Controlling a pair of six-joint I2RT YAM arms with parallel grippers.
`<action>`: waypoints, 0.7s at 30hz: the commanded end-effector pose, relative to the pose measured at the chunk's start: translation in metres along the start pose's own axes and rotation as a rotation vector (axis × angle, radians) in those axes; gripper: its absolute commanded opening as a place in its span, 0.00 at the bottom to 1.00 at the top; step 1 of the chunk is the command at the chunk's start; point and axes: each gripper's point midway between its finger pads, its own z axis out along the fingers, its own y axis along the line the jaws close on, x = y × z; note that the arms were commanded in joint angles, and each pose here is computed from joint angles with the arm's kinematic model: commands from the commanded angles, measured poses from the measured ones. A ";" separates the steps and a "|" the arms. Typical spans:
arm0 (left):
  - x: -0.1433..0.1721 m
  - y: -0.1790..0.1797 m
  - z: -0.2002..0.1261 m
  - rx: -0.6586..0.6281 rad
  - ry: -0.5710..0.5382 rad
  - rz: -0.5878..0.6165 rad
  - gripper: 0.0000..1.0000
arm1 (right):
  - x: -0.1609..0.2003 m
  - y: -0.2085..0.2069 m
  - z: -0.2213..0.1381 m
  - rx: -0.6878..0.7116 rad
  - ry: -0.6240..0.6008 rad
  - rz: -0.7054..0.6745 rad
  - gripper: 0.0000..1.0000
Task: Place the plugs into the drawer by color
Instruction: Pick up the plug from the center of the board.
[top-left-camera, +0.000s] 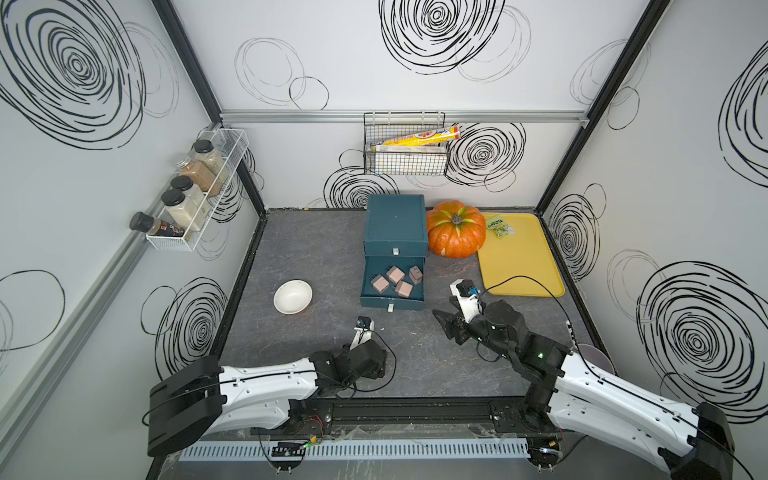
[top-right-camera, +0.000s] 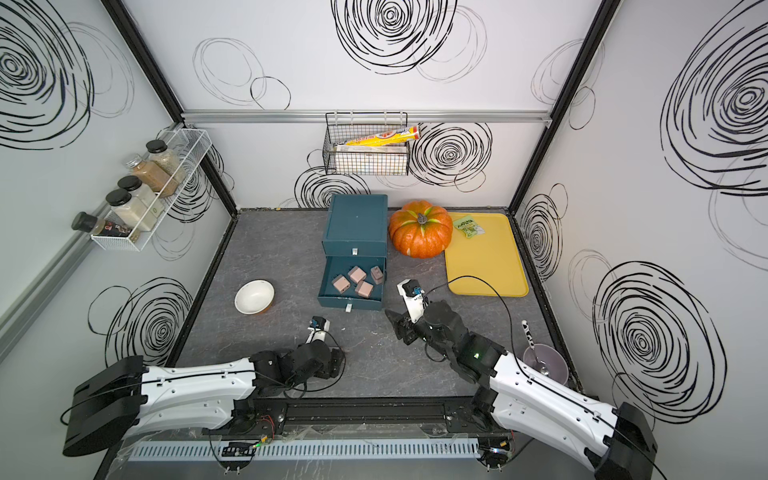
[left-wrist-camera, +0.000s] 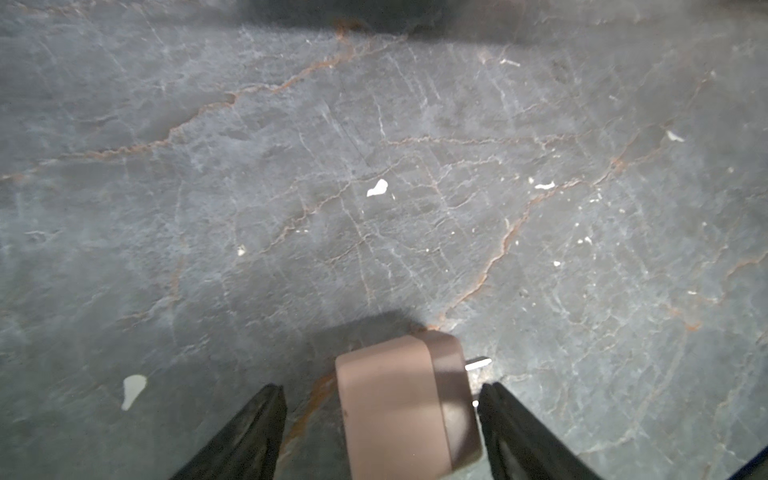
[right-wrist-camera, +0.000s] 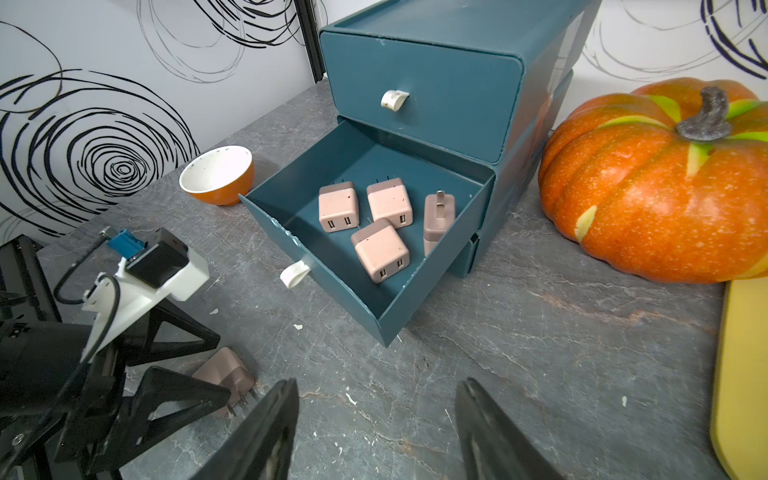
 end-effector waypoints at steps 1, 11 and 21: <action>-0.004 -0.001 0.001 -0.039 -0.008 0.005 0.76 | -0.003 -0.002 -0.002 0.008 -0.028 0.013 0.65; -0.004 -0.004 0.002 -0.051 -0.003 0.019 0.48 | -0.003 -0.004 -0.002 0.017 -0.031 0.013 0.65; -0.098 -0.067 -0.069 0.153 -0.225 0.035 0.35 | -0.004 -0.004 -0.004 0.016 -0.048 0.021 0.65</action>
